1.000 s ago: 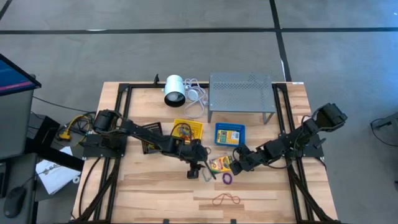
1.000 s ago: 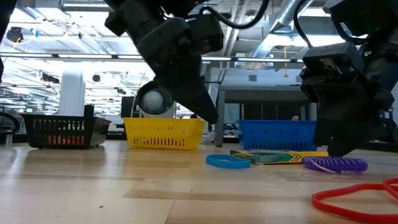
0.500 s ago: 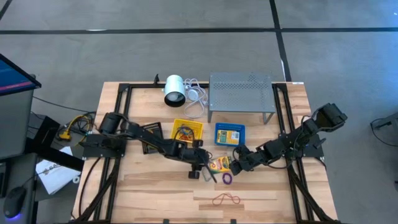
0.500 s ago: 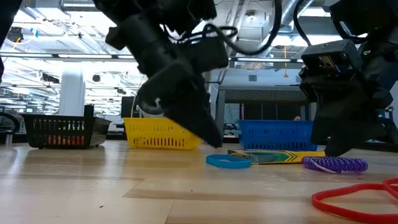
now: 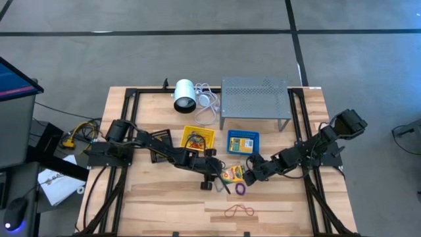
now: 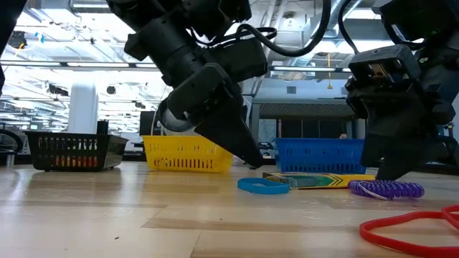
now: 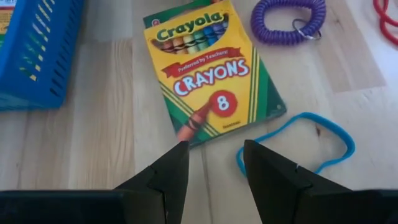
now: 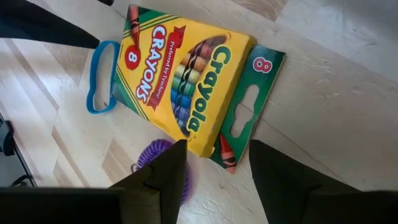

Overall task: Pick & Place Office Desk Supplies
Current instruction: Put the crayon box into the blue bin

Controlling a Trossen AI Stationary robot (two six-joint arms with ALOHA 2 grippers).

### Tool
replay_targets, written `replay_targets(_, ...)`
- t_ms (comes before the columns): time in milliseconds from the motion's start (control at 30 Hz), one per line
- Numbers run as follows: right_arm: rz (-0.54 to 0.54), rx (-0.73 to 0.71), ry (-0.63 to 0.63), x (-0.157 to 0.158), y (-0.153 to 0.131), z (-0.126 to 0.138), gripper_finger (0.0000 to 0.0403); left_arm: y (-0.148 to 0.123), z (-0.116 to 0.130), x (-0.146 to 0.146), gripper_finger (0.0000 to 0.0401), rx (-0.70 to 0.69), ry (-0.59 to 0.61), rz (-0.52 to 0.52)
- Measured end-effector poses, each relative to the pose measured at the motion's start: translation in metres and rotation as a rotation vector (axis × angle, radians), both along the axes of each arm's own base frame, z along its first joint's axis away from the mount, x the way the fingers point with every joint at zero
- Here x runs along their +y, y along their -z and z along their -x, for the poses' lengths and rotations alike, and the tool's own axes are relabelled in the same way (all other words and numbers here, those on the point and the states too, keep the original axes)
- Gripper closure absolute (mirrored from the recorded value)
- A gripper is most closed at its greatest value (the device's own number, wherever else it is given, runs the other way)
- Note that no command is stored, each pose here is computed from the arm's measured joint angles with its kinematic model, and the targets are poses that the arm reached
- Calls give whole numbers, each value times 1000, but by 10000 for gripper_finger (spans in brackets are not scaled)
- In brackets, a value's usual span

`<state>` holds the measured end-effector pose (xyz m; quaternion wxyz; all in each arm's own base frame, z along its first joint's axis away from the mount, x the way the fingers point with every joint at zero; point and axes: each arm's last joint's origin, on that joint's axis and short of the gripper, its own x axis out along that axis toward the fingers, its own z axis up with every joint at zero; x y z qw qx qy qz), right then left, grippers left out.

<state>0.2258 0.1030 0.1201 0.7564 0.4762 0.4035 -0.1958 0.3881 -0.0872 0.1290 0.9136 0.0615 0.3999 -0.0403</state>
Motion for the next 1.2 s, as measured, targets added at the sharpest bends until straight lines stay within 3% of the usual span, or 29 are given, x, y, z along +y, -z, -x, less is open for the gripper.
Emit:
replay_targets(367,0,0,0,0,0,0,233,1,-1,0,256,-3,21,-18)
replay_targets(600,-6,-6,-3,1,0,-1,233,17,-5,0,257,5,28,-41)
replay_targets(1200,-7,-14,1,1,-1,-1,233,15,-6,3,257,-14,24,-30)
